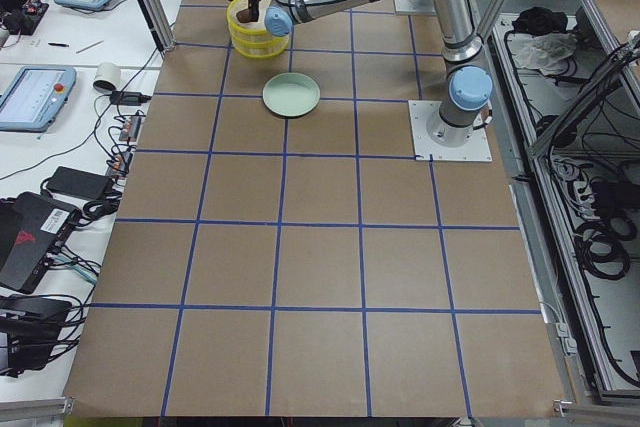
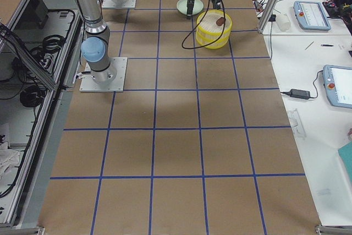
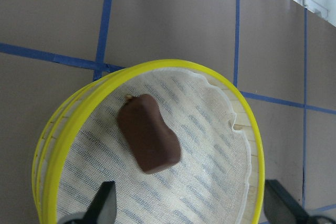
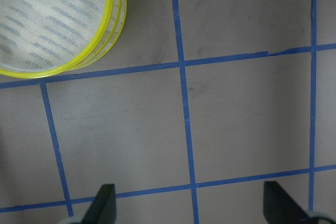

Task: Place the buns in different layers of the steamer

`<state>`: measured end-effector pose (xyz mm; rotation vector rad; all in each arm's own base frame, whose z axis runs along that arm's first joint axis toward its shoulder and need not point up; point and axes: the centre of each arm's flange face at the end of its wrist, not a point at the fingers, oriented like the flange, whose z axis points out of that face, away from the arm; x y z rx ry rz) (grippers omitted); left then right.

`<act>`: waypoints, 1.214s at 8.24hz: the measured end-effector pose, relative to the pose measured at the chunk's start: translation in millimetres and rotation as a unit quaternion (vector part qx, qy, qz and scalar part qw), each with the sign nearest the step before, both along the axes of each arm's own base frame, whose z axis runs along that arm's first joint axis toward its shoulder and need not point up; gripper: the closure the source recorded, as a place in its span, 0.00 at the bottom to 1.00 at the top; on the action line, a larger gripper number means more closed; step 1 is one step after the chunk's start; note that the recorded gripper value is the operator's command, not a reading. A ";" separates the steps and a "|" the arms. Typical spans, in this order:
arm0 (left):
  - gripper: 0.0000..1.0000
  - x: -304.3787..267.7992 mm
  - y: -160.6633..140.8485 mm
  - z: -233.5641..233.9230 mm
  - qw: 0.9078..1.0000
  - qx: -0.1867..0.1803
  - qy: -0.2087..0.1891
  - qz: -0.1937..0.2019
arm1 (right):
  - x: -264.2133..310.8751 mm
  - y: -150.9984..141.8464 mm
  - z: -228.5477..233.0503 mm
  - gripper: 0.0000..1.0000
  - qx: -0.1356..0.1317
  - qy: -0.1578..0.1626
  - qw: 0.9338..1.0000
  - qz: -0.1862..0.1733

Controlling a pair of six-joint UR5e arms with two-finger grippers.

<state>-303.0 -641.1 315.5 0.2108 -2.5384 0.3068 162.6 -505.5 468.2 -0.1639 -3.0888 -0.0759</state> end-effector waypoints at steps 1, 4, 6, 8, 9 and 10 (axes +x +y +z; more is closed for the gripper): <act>0.00 -1.2 0.8 5.0 1.000 -0.001 0.005 0.002 | -0.3 -0.2 0.1 0.00 0.000 0.000 1.000 -0.002; 0.00 14.1 8.9 34.5 0.999 0.001 -0.027 -0.019 | -2.8 -1.6 0.1 0.00 -0.001 0.001 1.000 -0.003; 0.00 72.0 14.1 59.4 0.992 0.011 -0.117 -0.051 | -3.4 -2.6 0.1 0.00 -0.003 0.001 1.000 0.000; 0.00 134.3 34.3 90.0 0.971 0.040 -0.223 -0.082 | -3.4 -5.3 2.1 0.00 -0.015 0.000 1.000 0.004; 0.00 152.0 50.1 106.5 0.960 0.059 -0.255 -0.094 | -3.2 -6.1 2.8 0.00 -0.019 0.000 1.000 0.006; 0.00 164.0 65.8 121.0 0.954 0.077 -0.272 -0.101 | -3.2 -6.4 3.3 0.00 -0.021 -0.001 1.000 0.007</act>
